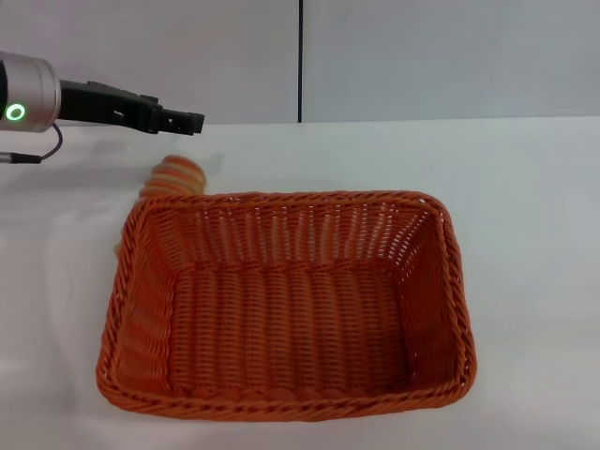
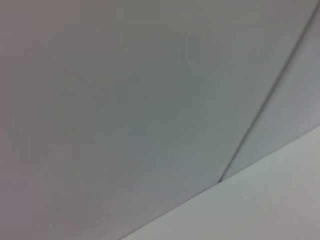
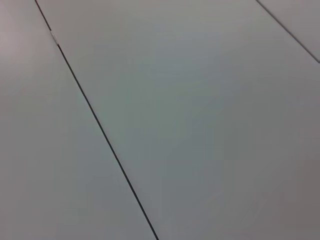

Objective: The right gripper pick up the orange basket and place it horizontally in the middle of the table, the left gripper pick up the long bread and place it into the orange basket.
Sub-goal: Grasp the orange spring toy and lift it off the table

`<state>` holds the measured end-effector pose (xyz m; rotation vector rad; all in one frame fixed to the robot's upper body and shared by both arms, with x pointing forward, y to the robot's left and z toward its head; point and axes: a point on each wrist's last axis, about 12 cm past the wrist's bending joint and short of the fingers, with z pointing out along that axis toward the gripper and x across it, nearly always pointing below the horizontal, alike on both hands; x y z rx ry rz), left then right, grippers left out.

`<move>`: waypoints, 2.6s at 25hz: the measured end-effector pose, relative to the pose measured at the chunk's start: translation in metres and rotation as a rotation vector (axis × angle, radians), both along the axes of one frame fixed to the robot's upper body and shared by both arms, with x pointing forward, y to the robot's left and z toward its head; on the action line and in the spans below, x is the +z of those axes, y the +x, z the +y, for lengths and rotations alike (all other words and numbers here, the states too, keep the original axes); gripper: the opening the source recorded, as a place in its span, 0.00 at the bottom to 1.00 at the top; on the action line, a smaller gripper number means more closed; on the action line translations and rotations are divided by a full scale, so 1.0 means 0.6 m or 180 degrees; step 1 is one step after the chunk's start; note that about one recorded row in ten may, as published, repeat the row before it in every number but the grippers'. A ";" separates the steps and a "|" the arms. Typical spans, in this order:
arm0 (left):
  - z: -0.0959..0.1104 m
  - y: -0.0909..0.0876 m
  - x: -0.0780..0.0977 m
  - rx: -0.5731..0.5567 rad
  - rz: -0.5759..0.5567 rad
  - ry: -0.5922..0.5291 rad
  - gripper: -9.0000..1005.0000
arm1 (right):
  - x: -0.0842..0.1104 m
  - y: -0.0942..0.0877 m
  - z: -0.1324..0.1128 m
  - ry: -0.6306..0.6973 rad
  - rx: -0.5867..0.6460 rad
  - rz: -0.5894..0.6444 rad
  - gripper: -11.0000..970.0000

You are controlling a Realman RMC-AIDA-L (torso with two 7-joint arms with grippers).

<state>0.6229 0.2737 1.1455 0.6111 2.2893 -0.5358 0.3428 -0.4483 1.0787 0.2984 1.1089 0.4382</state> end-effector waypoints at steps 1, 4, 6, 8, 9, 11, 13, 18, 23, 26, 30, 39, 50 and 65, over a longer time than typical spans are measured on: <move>-0.001 0.001 -0.002 0.0039 -0.0004 0.0027 0.76 | -0.001 0.000 0.001 0.0005 -0.0007 0.0001 0.52; -0.002 0.002 -0.006 0.0073 -0.0004 0.0056 0.76 | -0.003 0.001 0.002 0.0017 -0.0021 0.0003 0.52; -0.002 0.002 -0.012 0.0104 0.0019 0.0067 0.75 | -0.004 0.003 0.003 0.0030 -0.0024 0.0008 0.52; -0.003 0.001 -0.020 0.0116 0.0049 0.0078 0.75 | -0.005 0.005 0.005 0.0040 -0.0024 0.0009 0.52; -0.004 0.001 -0.027 0.0123 0.0073 0.0093 0.75 | -0.005 0.006 0.005 0.0042 -0.0022 0.0007 0.52; -0.006 0.000 -0.036 0.0131 0.0100 0.0124 0.75 | -0.005 0.009 0.006 0.0044 -0.0016 -0.0002 0.52; -0.007 0.000 -0.045 0.0146 0.0128 0.0160 0.75 | -0.005 0.011 0.007 0.0056 -0.0015 -0.0015 0.52; -0.008 -0.001 -0.057 0.0173 0.0166 0.0188 0.74 | -0.005 0.014 0.009 0.0076 -0.0009 -0.0028 0.52; -0.009 -0.003 -0.066 0.0183 0.0202 0.0207 0.73 | -0.005 0.016 0.010 0.0075 0.0004 -0.0024 0.52; -0.011 -0.003 -0.069 0.0171 0.0196 0.0243 0.73 | -0.006 0.016 0.010 0.0074 0.0009 -0.0020 0.52; -0.014 -0.004 -0.074 0.0161 0.0176 0.0299 0.72 | -0.006 0.015 0.010 0.0075 0.0010 -0.0019 0.52; -0.016 -0.007 -0.085 0.0135 0.0213 0.0340 0.71 | -0.007 0.016 0.012 0.0081 0.0016 -0.0021 0.52; -0.023 -0.008 -0.090 0.0078 0.0227 0.0387 0.70 | -0.006 0.023 0.014 0.0092 0.0042 -0.0042 0.52; -0.027 -0.009 -0.089 0.0043 0.0240 0.0378 0.66 | -0.008 0.023 0.016 0.0122 0.0036 -0.0030 0.52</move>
